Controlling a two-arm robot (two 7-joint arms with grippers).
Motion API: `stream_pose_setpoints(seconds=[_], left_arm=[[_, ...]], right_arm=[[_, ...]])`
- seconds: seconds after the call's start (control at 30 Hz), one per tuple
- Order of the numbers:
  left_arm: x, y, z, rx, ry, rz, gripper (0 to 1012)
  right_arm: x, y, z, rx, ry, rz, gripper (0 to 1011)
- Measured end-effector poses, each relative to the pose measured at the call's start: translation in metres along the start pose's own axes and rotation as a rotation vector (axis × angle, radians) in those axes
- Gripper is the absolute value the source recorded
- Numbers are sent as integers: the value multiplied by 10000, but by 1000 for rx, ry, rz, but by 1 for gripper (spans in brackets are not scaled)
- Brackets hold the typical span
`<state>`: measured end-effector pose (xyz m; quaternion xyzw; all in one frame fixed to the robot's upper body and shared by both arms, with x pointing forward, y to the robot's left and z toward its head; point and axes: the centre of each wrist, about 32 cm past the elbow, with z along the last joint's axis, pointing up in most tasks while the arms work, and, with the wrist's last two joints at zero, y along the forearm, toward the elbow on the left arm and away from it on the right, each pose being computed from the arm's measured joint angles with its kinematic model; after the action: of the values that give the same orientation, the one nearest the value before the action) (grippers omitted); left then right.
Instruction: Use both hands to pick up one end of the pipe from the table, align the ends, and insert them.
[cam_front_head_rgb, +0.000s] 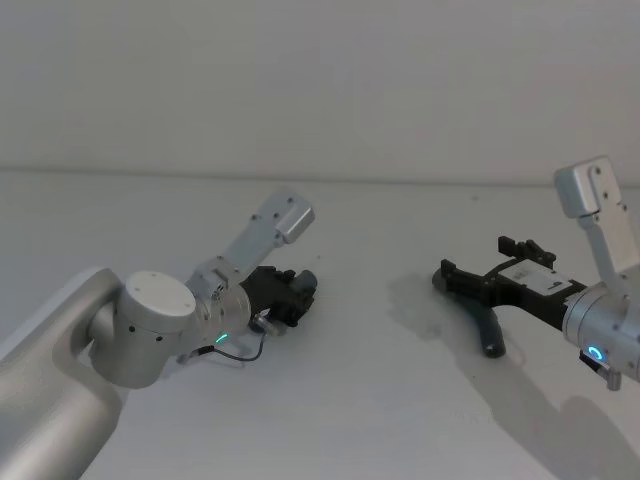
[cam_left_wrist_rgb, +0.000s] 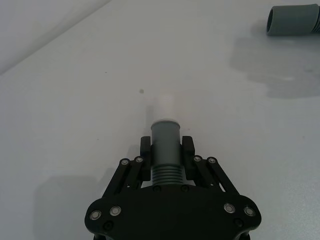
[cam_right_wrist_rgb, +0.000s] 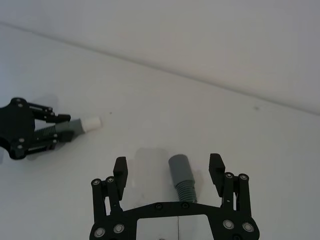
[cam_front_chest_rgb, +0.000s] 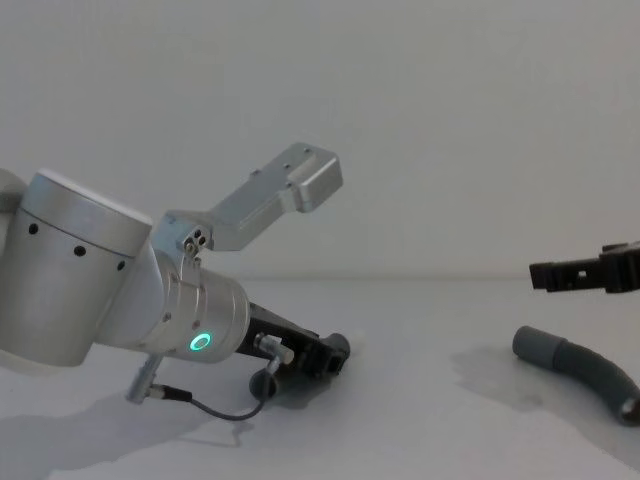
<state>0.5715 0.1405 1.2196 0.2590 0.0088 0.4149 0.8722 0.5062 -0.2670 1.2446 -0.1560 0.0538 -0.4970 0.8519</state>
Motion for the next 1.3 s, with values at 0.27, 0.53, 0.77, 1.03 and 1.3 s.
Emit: stream_pose_setpoints(seconds=[0.27, 0.53, 0.77, 1.03, 1.3], left_arm=[[0, 0, 0, 0, 0, 0, 346], [0, 0, 0, 0, 0, 0, 346], [0, 0, 0, 0, 0, 0, 346], [0, 0, 0, 0, 0, 0, 346], [0, 0, 0, 0, 0, 0, 346]], right_arm=[[33, 42, -54, -36, -1, 17, 1001], [77, 94, -116, -65, 4, 22, 1001], [113, 136, -159, -83, 5, 29, 1001], [137, 190, -198, -98, 3, 46, 1001], [171, 252, -243, -113, 3, 57, 1001]])
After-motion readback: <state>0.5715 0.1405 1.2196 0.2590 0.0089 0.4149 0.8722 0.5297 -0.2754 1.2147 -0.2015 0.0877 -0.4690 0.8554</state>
